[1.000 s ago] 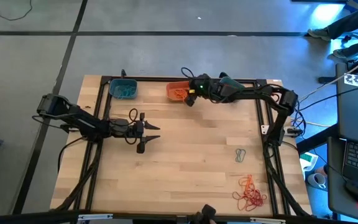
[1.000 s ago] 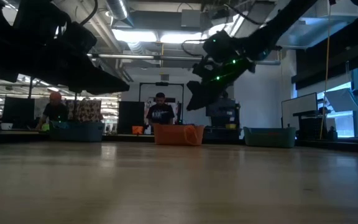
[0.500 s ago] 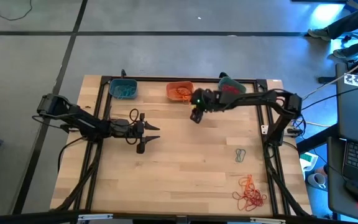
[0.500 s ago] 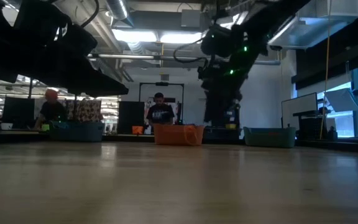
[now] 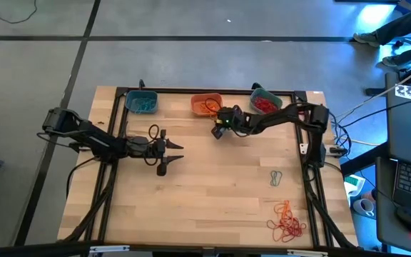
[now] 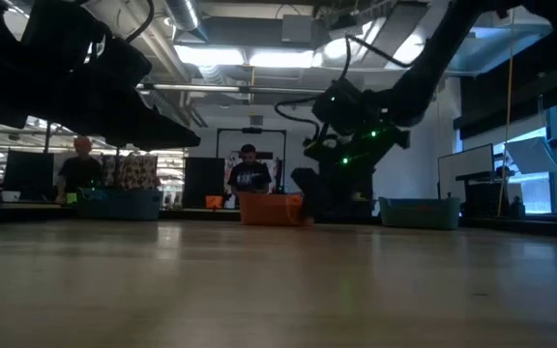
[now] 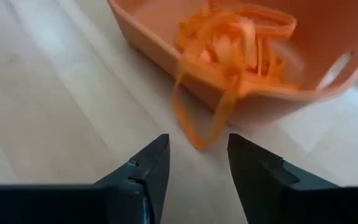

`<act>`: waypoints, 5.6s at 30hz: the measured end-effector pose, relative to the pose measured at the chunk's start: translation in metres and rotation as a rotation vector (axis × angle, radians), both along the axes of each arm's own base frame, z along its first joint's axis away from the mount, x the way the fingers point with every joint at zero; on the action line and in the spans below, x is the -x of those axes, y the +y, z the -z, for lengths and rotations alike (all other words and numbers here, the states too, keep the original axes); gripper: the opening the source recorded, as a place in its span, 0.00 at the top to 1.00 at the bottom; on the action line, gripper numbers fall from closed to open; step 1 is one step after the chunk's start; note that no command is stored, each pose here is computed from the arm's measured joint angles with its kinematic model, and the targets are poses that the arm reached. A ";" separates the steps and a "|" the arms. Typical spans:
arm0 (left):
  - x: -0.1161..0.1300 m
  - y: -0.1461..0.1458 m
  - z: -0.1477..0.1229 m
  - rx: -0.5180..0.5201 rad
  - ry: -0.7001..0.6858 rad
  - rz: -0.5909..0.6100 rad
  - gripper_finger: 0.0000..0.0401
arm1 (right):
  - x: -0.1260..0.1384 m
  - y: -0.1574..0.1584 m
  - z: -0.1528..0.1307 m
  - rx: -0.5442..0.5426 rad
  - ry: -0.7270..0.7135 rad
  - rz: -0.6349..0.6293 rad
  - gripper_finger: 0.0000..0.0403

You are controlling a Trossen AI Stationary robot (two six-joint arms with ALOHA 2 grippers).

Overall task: Sort rubber bands into baskets
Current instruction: Put the orange rubber band into the orange bin

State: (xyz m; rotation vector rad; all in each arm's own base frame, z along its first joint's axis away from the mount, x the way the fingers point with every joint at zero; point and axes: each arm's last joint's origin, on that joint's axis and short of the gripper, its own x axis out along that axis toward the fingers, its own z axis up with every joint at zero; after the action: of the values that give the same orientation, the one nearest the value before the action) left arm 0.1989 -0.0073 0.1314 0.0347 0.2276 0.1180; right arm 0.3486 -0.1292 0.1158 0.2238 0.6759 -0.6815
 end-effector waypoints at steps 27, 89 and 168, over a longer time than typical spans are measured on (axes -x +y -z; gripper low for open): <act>0.000 0.000 0.000 -0.001 0.004 -0.003 0.59 | -0.002 -0.002 -0.031 0.157 -0.063 -0.033 0.99; 0.000 0.000 0.001 -0.019 0.007 -0.001 0.59 | -0.017 -0.040 -0.065 0.460 -0.122 -0.123 0.99; 0.000 -0.002 0.002 0.028 0.019 0.043 0.59 | 0.155 0.267 -0.066 -0.775 0.864 -0.178 0.59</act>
State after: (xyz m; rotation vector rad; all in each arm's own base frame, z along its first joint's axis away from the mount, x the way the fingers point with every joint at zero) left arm 0.1985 -0.0092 0.1295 0.0131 0.2469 0.0721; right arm 0.1940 0.1383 0.1817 0.5841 1.7647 -0.2873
